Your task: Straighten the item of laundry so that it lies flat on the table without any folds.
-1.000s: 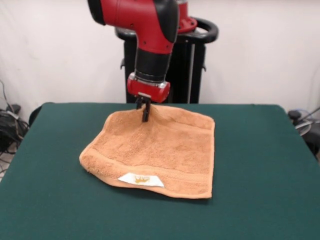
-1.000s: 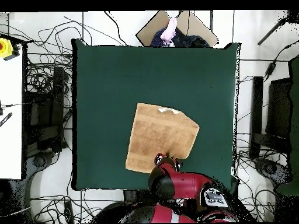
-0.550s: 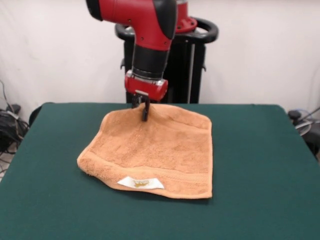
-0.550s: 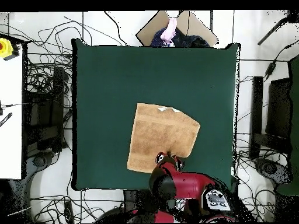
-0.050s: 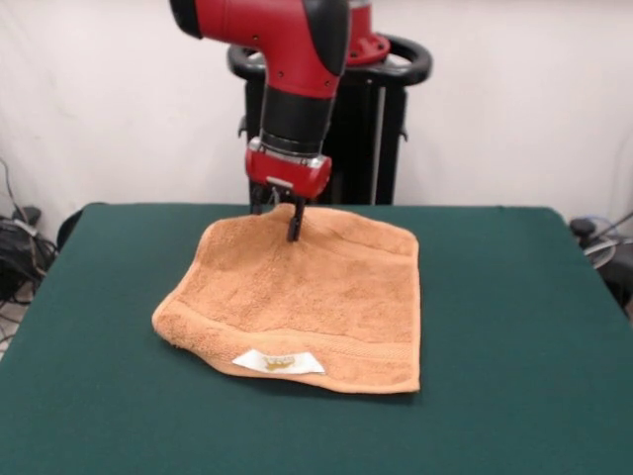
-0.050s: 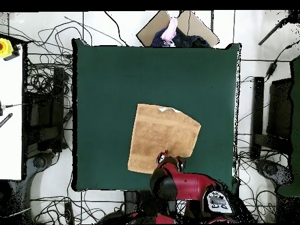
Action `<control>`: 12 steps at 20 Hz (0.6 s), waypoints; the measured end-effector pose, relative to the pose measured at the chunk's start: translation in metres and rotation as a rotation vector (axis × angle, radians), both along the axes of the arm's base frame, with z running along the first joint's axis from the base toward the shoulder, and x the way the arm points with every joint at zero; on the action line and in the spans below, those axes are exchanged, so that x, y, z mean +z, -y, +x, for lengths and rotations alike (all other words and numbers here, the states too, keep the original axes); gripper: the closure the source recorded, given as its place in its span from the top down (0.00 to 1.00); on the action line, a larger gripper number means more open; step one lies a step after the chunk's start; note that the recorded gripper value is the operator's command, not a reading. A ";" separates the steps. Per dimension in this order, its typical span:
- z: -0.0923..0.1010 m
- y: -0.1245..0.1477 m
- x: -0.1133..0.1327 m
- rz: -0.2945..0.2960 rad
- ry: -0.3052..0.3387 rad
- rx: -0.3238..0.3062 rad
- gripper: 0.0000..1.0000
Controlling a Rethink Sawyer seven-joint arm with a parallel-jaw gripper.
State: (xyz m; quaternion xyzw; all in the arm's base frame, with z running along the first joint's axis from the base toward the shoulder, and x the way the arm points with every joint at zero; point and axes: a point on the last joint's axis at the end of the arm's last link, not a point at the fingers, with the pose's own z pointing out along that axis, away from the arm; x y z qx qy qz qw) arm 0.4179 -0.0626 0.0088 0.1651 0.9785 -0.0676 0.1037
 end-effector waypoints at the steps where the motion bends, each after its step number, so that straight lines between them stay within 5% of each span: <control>1: 0.000 0.000 0.000 0.000 0.000 0.000 1.00; 5: -0.002 -0.006 0.003 -0.002 0.000 0.011 1.00; 12: -0.004 -0.014 0.060 0.013 0.015 -0.022 1.00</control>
